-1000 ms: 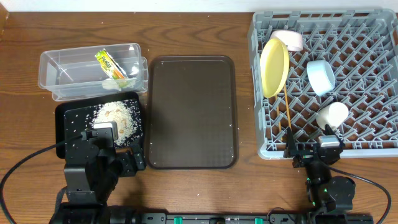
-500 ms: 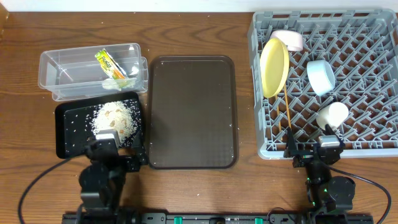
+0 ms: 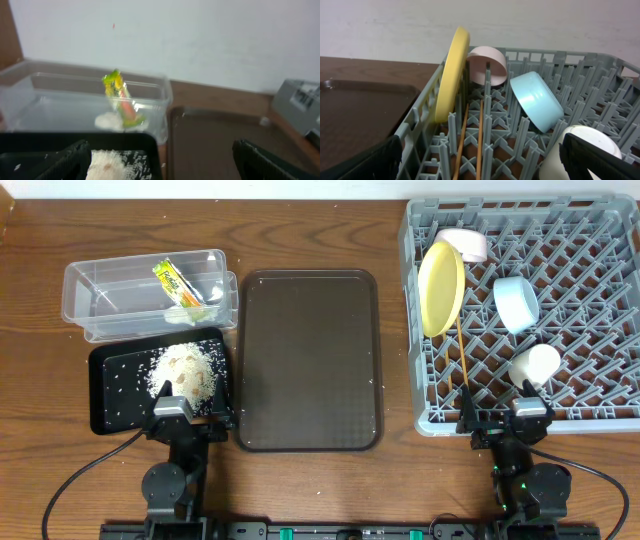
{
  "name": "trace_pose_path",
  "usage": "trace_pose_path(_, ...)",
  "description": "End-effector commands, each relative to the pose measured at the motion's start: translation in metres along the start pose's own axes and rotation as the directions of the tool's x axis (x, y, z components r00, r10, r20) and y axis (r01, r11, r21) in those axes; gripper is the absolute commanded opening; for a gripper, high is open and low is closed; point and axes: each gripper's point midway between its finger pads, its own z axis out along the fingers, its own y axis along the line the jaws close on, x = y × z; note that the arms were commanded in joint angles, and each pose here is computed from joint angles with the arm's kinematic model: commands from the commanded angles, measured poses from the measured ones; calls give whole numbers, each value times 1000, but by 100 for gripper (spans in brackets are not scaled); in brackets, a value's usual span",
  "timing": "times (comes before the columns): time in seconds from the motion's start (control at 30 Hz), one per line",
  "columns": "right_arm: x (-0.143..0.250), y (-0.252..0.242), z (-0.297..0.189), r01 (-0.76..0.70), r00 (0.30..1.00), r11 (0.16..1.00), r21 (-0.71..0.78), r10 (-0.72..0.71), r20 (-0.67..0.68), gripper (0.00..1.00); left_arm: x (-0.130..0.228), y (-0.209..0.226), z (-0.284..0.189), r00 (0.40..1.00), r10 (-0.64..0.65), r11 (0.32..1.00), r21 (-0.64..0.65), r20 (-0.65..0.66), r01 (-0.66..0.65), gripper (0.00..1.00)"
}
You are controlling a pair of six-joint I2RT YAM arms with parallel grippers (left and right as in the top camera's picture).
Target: Sort waste into correct bins and load items into the dishwasher rack
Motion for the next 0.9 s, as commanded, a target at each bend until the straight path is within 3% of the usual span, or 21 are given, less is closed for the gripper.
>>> trace_pose_path(0.0,1,3,0,9,1000,1000,-11,-9,-1,99,11,6,0,999,17,999,-29,-33,-18,93)
trace_pose_path(0.13,1,3,0,10,1000,1000,-11,-10,-1,99,29,7,-1,994,19,999,-27,-108,-22,93)
trace_pose_path(0.87,1,3,0,10,1000,1000,-11,-10,-1,99,29,7,-1,994,19,999,-28,-108,-22,93)
